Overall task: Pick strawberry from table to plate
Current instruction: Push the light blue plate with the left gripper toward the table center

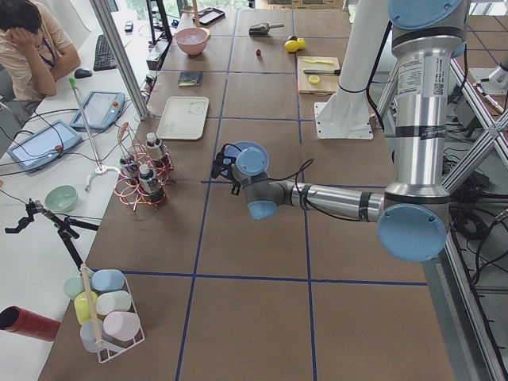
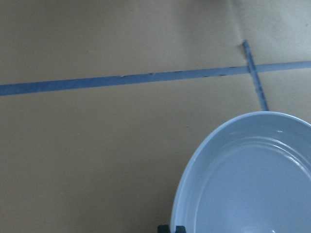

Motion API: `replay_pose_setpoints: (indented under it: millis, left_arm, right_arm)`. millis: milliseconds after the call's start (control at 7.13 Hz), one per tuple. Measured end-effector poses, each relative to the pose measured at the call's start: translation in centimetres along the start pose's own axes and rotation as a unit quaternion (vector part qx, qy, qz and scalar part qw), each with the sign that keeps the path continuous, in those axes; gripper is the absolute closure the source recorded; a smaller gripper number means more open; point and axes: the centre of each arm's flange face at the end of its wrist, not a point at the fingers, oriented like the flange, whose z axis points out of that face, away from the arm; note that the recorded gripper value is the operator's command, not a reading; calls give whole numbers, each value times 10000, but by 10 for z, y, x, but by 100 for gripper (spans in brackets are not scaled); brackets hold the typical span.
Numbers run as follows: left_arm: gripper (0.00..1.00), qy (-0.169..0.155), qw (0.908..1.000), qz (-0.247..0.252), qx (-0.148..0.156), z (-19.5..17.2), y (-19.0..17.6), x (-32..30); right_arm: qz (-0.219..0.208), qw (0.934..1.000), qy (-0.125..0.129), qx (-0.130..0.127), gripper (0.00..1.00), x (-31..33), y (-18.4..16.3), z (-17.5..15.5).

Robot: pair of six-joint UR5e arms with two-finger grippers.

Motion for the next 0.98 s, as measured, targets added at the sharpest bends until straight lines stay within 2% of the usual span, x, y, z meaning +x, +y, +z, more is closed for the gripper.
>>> replay_pose_setpoints:
  millis: [140, 421, 701, 981]
  left_arm:
    - [100, 33, 9999, 61, 145, 28, -19, 50]
    - [100, -47, 9999, -48, 153, 106, -41, 168]
    - [100, -165, 9996, -171, 128, 183, -23, 255]
    - [100, -254, 9996, -141, 56, 221, 3, 282]
  right_arm:
    - [0, 10000, -1, 0, 0, 0, 0, 0]
    - [10, 10000, 1, -10, 0, 1, 1, 1]
    - [20, 10000, 5, -20, 0, 2, 2, 1]
    - [29, 10000, 10, -30, 0, 3, 3, 2]
